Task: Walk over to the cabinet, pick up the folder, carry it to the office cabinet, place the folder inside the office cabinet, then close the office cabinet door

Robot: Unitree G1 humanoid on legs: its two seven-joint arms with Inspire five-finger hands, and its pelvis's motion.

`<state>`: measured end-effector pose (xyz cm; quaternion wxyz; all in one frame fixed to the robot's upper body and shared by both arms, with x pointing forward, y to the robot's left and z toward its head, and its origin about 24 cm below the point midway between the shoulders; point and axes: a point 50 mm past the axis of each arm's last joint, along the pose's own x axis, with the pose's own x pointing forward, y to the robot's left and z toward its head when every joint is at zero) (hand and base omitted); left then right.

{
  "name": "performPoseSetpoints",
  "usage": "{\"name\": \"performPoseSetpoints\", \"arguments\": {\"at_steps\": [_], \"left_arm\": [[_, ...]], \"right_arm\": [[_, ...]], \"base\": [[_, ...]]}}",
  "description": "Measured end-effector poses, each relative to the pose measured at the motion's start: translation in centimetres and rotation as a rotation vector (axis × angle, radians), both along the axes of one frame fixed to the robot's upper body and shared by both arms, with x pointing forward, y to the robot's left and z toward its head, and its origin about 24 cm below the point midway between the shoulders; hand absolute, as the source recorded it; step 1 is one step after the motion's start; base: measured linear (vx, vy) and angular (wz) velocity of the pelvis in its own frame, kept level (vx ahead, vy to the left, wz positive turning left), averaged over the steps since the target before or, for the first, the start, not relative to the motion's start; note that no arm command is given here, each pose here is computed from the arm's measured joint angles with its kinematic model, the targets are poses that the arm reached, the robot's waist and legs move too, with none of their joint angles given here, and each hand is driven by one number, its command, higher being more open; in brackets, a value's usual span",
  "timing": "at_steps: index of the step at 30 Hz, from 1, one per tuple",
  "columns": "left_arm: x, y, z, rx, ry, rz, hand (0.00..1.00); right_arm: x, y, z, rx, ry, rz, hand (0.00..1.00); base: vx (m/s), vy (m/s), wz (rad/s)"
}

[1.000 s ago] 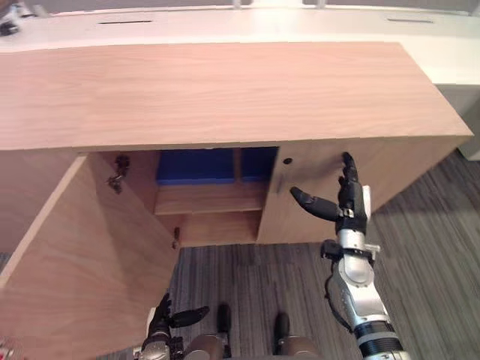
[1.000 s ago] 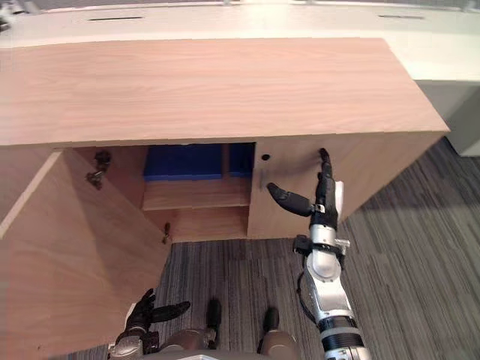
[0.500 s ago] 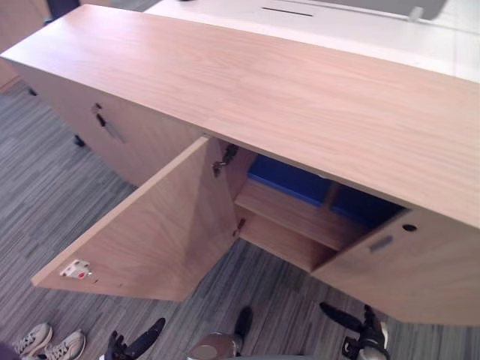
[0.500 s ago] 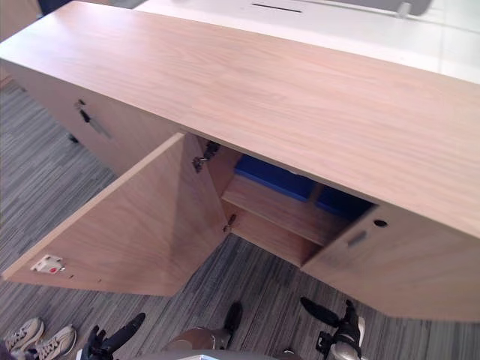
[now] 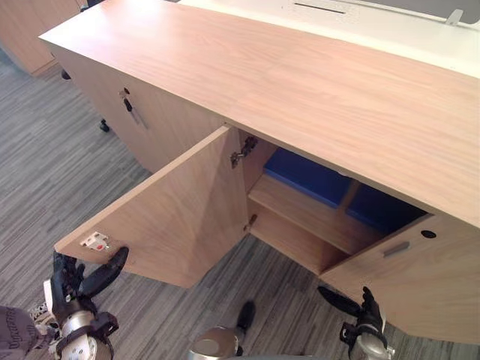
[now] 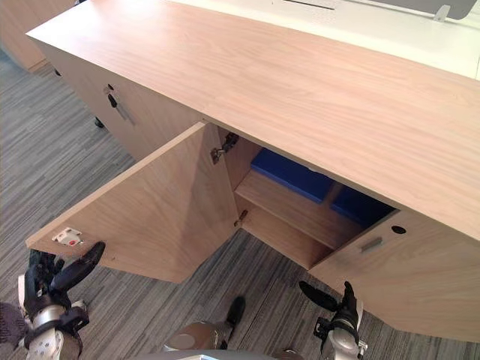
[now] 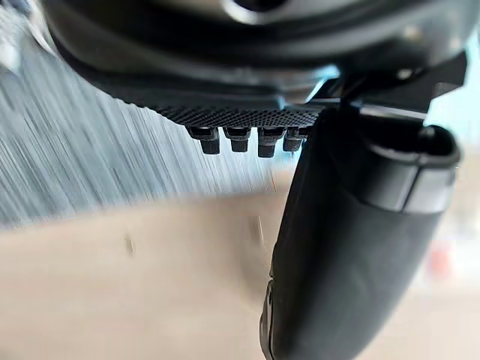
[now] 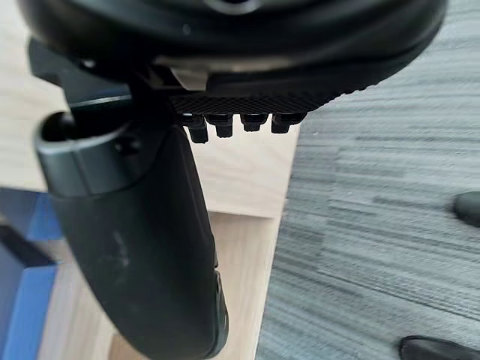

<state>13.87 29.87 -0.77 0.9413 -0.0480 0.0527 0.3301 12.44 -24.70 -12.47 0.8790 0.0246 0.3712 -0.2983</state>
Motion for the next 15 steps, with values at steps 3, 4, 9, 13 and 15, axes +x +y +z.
{"name": "performPoseSetpoints", "arguments": {"at_steps": [3, 4, 9, 13, 15], "left_arm": [[-0.7, 0.4, 0.0, 0.021, 0.016, 0.009, 1.00], [-0.9, 0.4, 0.0, 0.023, 0.018, 0.011, 1.00], [-3.6, -0.1, -0.6, 0.018, 0.055, 0.064, 1.00], [-5.0, -2.0, -1.0, -0.007, 0.070, 0.035, 1.00], [-5.3, -3.3, -1.5, -0.032, 0.083, -0.002, 1.00]], "right_arm": [[-0.1, 0.2, -0.2, 0.011, 0.012, 0.006, 1.00], [-0.2, 0.3, -0.3, 0.014, 0.016, 0.009, 1.00], [-0.5, 1.1, -1.1, 0.052, 0.052, 0.029, 1.00], [-2.1, 1.6, -1.9, 0.067, 0.114, 0.041, 1.00], [-2.9, 2.1, -2.2, 0.080, 0.138, 0.042, 1.00]], "base": [[0.02, -0.016, -0.18], [-0.03, 0.004, -0.28], [-0.09, 0.001, -0.48], [-0.16, 0.009, -0.27], [-0.11, 0.007, -0.03]]}}
